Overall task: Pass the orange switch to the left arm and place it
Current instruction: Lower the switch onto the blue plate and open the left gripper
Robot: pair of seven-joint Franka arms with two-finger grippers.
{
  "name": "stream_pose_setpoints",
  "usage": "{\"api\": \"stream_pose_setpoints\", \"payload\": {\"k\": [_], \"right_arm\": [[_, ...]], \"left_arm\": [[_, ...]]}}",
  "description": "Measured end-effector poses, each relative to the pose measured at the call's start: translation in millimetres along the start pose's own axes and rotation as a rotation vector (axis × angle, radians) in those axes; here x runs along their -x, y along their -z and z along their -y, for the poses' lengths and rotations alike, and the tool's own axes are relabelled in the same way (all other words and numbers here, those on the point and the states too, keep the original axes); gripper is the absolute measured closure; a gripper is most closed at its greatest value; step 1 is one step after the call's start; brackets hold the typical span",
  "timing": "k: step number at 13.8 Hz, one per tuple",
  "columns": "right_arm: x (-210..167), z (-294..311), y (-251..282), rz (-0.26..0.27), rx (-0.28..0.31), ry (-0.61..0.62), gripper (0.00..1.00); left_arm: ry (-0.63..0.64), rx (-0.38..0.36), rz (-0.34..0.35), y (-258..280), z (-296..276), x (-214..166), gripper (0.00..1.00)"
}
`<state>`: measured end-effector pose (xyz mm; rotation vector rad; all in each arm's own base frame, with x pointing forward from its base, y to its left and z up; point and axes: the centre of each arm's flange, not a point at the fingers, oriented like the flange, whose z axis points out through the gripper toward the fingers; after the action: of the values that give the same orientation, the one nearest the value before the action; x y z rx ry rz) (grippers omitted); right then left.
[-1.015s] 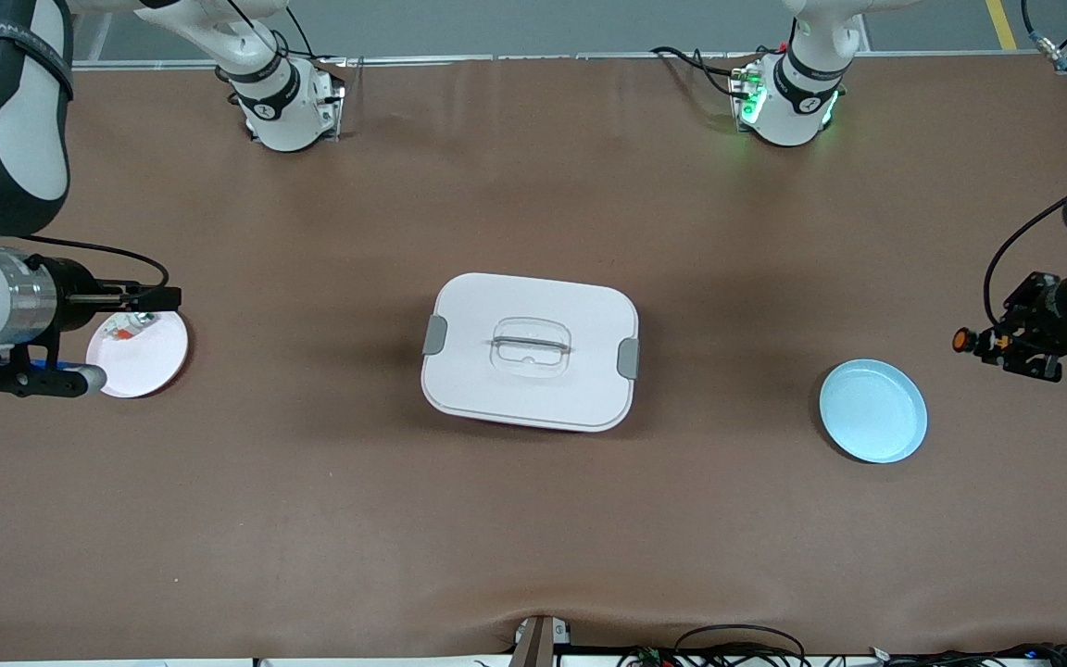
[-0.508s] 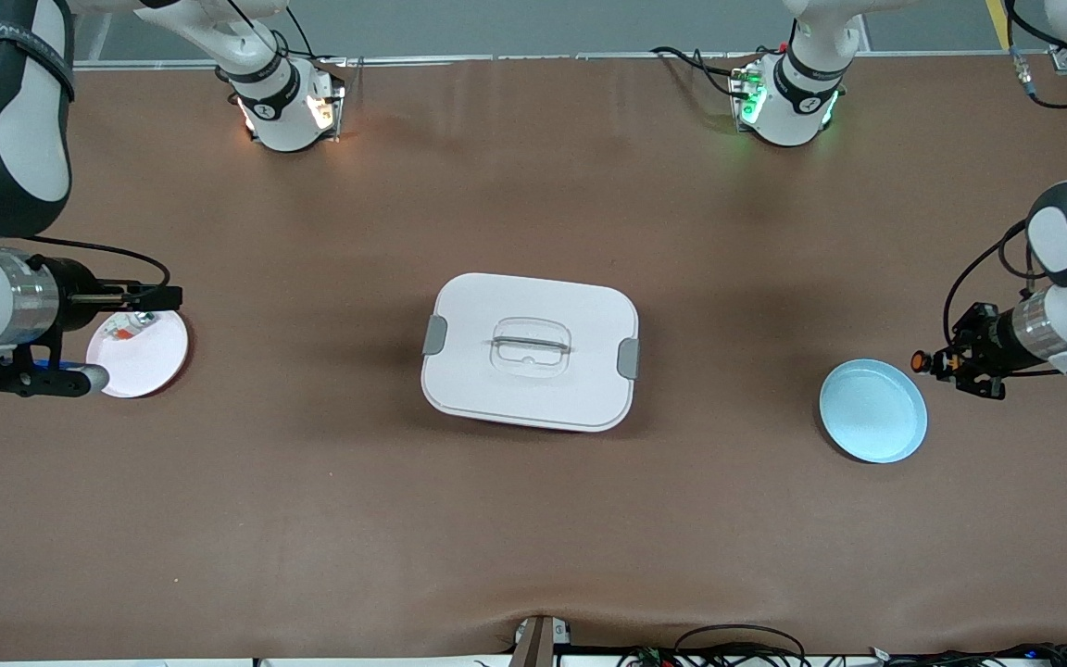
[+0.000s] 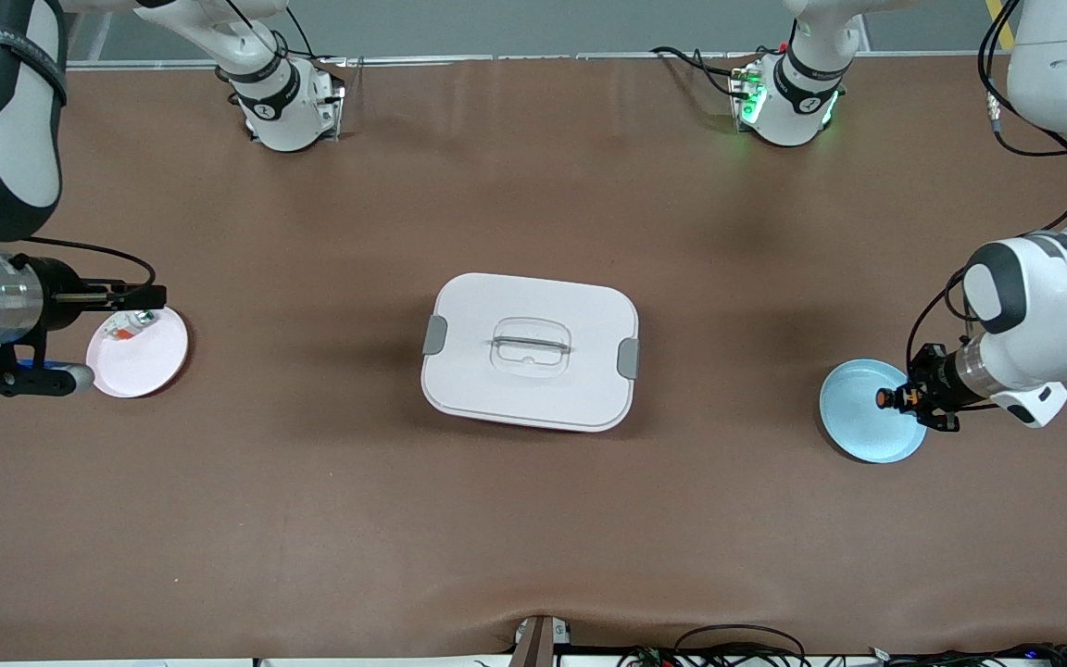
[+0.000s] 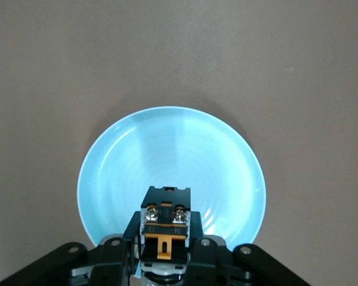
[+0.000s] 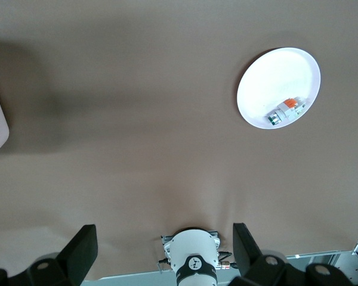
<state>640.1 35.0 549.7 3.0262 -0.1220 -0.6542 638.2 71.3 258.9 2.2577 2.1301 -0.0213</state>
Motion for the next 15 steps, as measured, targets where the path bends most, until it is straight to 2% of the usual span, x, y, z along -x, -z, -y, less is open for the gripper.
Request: {"api": "stream_pose_setpoints", "payload": {"k": [6, 11, 13, 15], "right_arm": [[0, -16, 4, -0.021, 0.006, -0.026, 0.00], [10, -21, 28, -0.120, 0.002, -0.036, 0.00], [27, -33, 46, -0.157, -0.028, -0.045, 0.00], [44, -57, 62, -0.186, -0.108, -0.051, 0.00]], "left_arm": [[0.016, -0.029, 0.006, -36, 0, 13, 0.66], [0.028, -0.033, 0.007, -50, 1, 8, 0.66], [0.033, -0.043, 0.008, -56, 2, 5, 0.66], [0.036, -0.050, 0.008, -61, 4, 3, 0.66]]}}
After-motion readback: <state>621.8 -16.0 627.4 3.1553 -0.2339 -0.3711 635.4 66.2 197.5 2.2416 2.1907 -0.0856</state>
